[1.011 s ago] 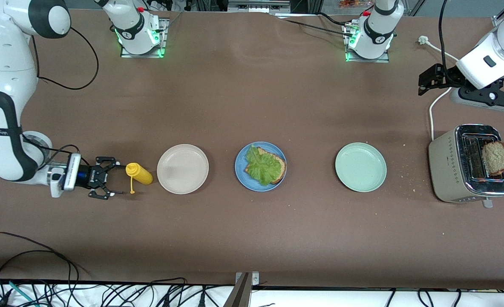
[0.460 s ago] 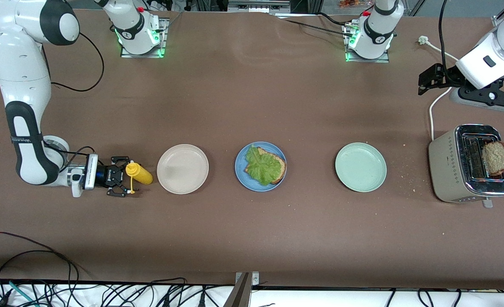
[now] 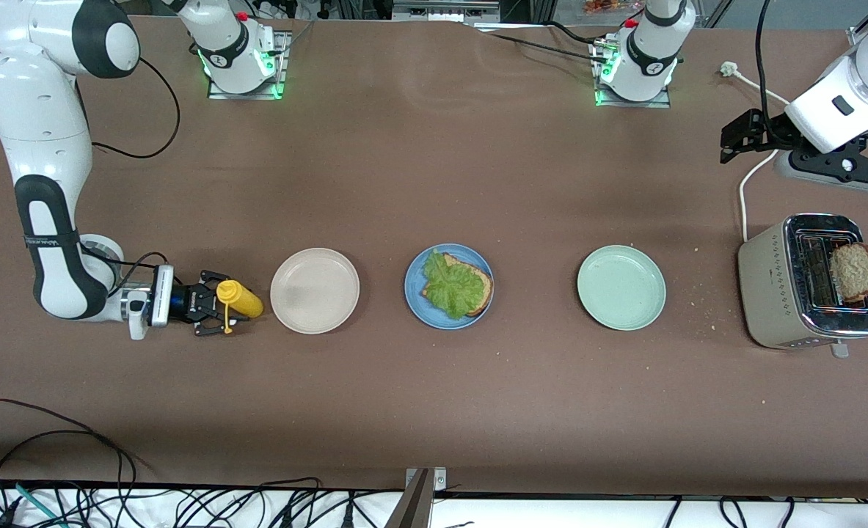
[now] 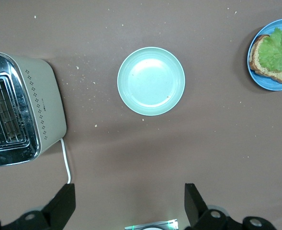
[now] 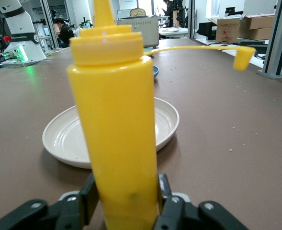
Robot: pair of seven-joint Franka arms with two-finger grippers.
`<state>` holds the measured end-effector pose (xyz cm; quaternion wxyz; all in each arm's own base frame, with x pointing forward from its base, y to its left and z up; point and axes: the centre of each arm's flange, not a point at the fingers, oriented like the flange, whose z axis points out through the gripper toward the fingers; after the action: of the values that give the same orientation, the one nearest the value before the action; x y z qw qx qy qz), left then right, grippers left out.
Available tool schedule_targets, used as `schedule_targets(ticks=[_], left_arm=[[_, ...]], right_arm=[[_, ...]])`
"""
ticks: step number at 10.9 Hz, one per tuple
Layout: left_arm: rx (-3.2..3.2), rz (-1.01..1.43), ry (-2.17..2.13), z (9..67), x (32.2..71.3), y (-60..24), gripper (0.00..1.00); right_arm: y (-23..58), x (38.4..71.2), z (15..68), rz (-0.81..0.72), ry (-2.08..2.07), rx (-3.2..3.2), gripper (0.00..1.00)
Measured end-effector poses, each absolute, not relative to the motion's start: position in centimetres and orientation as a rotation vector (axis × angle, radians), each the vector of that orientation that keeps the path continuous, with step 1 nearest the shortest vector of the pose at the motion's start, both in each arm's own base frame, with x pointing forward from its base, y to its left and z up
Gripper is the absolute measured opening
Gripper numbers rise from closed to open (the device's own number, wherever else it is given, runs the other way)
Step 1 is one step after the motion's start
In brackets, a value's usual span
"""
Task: Make sandwich in blue plate with both arms
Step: 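Close the right gripper around the yellow bottle, then lift the yellow bottle with the right gripper and carry it over the blue plate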
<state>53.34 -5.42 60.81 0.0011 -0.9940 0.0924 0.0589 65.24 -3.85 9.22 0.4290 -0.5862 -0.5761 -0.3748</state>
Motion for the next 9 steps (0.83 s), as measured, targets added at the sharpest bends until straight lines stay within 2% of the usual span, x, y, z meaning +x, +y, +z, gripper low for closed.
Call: schedule_targets(ticks=[1, 4, 5, 6, 9], left_arm=[[-3.120, 0.185, 0.290, 60.8, 53.3, -5.4, 1.00], [-3.120, 0.185, 0.290, 60.8, 53.3, -5.4, 1.00], [-3.120, 0.186, 0.290, 60.8, 53.3, -5.4, 1.00], [-3.120, 0.186, 0.290, 60.8, 53.3, -5.4, 1.00], [-3.118, 0.210, 0.292, 60.7, 53.1, -5.5, 1.00]], right_arm=[[-3.7, 65.3, 9.2, -0.935, -1.440, -1.461, 0.45], [-3.3, 65.5, 9.4, -0.936, -1.450, -1.456, 0.27], [-2.9, 65.6, 9.5, -0.933, -1.456, -1.451, 0.18], [-2.3, 65.7, 9.7, -0.930, -1.464, -1.447, 0.14], [-2.2, 66.5, 10.5, -0.865, -1.458, -1.510, 0.14]])
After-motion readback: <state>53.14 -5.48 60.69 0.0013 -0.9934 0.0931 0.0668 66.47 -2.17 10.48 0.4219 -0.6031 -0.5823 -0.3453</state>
